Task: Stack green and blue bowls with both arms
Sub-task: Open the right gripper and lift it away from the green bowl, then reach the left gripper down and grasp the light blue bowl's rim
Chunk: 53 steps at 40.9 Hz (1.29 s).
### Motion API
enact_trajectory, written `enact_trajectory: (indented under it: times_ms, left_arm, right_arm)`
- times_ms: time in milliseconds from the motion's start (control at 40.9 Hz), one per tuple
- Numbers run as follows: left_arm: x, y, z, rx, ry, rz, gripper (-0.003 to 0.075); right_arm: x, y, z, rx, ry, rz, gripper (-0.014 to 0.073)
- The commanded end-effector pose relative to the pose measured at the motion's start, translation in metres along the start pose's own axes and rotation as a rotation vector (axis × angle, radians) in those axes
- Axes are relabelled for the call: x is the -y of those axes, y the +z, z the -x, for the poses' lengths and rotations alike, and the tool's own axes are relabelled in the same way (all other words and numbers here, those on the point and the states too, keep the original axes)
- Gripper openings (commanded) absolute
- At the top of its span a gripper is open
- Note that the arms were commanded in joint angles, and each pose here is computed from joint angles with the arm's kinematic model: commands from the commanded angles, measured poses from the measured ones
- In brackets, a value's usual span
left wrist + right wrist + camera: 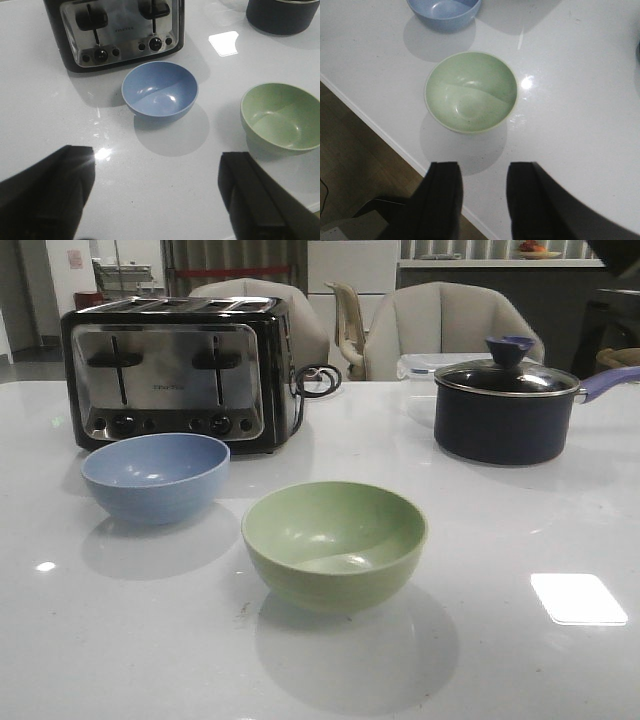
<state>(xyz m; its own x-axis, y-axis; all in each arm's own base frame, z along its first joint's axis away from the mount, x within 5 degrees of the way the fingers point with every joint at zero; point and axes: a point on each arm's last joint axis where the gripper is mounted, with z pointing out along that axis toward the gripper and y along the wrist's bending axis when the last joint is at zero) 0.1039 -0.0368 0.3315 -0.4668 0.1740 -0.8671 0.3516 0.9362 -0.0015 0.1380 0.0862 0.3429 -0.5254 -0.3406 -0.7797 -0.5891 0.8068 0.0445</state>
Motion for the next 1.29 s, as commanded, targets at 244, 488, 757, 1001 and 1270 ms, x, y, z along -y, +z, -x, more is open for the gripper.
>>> enact_trajectory:
  times_ms: [244, 488, 757, 1001, 1270]
  left_arm:
    - [-0.005, 0.048, 0.044, -0.116, 0.029, 0.013, 0.056]
    - [-0.011, 0.12, 0.072, -0.275, 0.029, 0.011, 0.056]
    - [-0.018, 0.21, 0.086, -0.401, 0.021, 0.007, 0.056]
    - [-0.041, 0.275, 0.087, -0.474, -0.027, 0.041, 0.056]
    - [-0.064, 0.32, 0.069, -0.513, -0.071, 0.069, 0.056]
  right_arm:
    - [-0.002, -0.018, -0.003, 0.122, -0.001, -0.01, 0.036]
    - [-0.002, -0.018, -0.003, 0.122, -0.001, -0.01, 0.036]
    - [-0.002, -0.018, -0.003, 0.122, -0.001, -0.01, 0.036]
    - [-0.002, -0.018, -0.003, 0.122, -0.001, -0.01, 0.036]
    - [-0.002, -0.018, -0.003, 0.122, -0.001, -0.01, 0.036]
